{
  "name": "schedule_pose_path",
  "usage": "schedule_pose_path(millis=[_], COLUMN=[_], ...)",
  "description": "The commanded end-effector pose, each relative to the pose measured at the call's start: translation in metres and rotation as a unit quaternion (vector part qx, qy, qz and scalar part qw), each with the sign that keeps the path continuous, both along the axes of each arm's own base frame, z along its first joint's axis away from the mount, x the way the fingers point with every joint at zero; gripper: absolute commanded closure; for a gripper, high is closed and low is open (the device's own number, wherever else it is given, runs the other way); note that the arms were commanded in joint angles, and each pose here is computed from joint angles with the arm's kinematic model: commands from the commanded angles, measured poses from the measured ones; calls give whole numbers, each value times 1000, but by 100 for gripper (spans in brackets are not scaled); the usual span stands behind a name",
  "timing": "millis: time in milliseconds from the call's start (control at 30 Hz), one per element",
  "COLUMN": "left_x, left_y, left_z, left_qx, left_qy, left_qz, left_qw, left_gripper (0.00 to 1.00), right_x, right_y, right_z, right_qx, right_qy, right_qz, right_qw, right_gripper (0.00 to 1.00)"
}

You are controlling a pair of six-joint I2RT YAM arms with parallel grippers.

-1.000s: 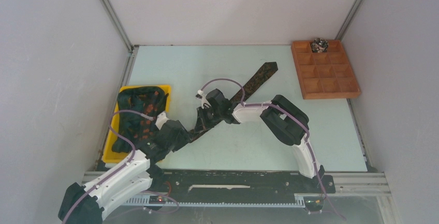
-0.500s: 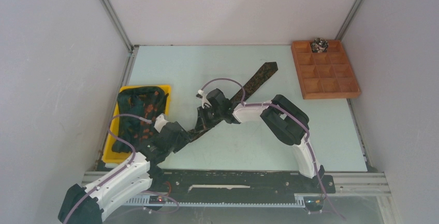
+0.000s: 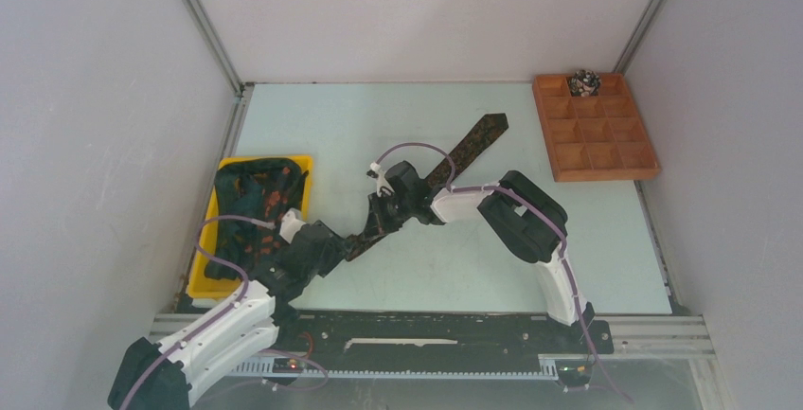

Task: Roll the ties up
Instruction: Roll the tie at the center of the board.

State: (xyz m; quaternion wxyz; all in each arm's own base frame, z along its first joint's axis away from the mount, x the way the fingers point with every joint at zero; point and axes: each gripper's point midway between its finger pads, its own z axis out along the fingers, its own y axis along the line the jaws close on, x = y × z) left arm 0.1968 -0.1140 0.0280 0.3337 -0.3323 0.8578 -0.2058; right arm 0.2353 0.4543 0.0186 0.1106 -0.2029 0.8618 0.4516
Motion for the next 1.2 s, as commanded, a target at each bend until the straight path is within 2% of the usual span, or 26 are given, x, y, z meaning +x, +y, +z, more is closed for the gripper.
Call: schedule_pose_path(millis=[0,200,400,633,933,1167], left_x=[4,6,7,8,9,10], left_y=[0,-1,-4,-4,-4,-5], left_z=[-4,-8,-10,-12,-12,-9], left_qx=[-7,-4,1,8,11,9], left_qy=[-1,3,5,11,10,6], left_qz=[13,8,0,-5,-6,-8], left_qw=[1000,1000,1000,1000,1000,1000], left_gripper=[41,46,49,50,52,53], right_x=[-3,0,8,-3,-5,-14], right_y=[-1,-1,1,9,10,12], right_z=[-10,-2,32,54,57,36], right_qx=[-8,-1,27,49,48,31], right_qy=[-5,-12,-35,-49,-53,-37], right_qz=[7,7,2,20,21,28], right_qw=[1000,1000,999,997,997,998], right_gripper=[100,100,100,93,93,95])
